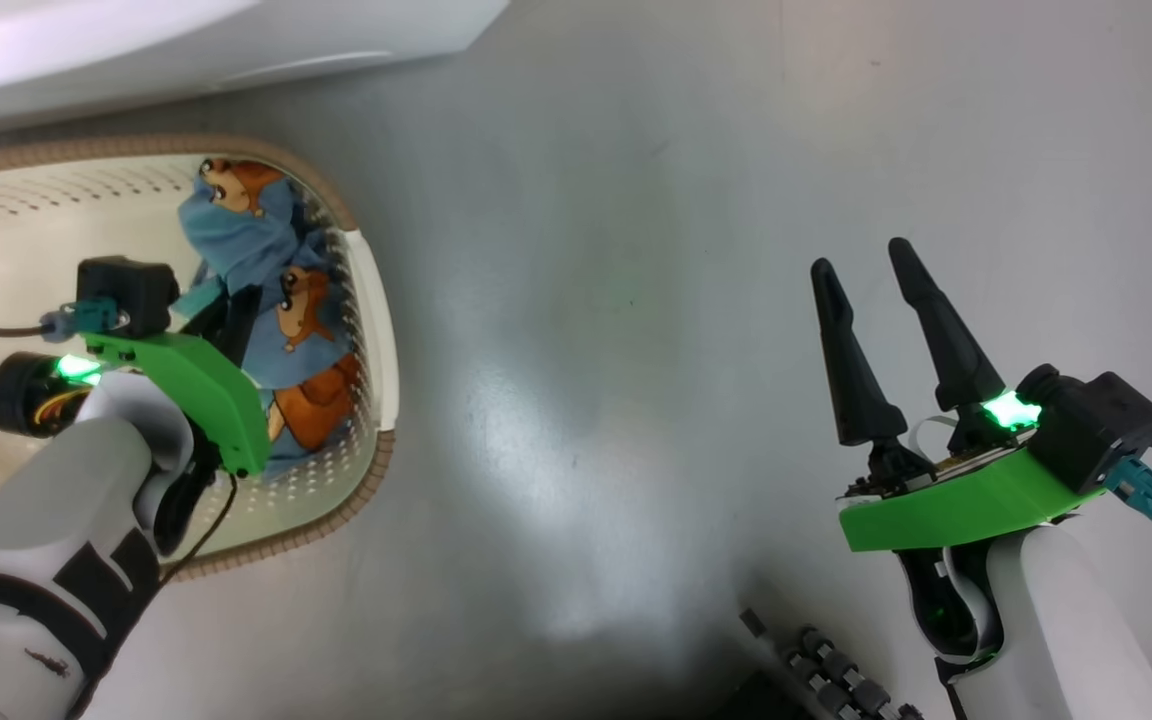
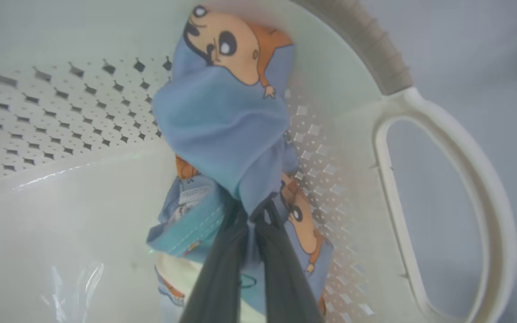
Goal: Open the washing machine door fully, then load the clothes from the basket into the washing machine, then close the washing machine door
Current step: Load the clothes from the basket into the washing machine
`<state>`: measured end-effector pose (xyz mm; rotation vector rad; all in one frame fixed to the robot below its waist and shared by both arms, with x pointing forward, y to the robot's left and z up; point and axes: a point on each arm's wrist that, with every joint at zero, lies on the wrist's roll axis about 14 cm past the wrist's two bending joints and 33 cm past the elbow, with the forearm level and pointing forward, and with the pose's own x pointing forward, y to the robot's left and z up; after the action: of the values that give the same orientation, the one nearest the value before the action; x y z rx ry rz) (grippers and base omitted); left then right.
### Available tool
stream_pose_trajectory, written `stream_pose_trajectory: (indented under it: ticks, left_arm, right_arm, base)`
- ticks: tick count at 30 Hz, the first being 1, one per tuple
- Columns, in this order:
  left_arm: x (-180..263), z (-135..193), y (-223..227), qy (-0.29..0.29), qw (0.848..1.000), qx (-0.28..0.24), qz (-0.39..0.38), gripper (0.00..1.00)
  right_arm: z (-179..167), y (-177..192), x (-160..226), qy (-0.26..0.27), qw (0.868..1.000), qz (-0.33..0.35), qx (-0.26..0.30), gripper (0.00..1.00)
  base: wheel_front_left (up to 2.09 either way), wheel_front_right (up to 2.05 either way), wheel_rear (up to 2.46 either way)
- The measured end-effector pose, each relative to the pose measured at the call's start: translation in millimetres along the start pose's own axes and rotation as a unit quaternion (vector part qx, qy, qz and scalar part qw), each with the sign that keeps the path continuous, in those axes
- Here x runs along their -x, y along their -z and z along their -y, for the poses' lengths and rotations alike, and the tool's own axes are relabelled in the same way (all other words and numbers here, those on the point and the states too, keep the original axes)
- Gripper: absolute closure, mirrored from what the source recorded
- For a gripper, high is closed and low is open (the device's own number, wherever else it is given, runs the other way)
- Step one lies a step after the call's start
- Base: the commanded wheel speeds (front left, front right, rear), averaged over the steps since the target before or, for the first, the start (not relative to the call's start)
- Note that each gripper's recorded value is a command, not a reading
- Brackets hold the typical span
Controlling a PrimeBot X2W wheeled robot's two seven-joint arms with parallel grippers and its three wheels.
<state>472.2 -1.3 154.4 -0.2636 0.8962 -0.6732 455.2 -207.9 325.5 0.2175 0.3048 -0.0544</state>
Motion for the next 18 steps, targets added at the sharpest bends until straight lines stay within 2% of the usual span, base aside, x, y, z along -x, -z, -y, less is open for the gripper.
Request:
stream_pose_trajectory:
  ticks: [8,18]
  left_arm:
    - [16.8,-5.1,-36.0,-0.023,0.998,0.032,0.051,1.0]
    - [65.3,-2.0,-60.2,-0.056,0.991,0.052,0.114,1.0]
  right_arm:
    - [-8.1,-13.0,-2.3,-0.011,1.0,0.018,-0.001,0.0]
    - [-19.1,-34.9,4.1,-0.027,0.999,0.041,0.005,0.0]
  base:
    - [0.0,0.0,0.0]
    - [0.0,0.0,0.0]
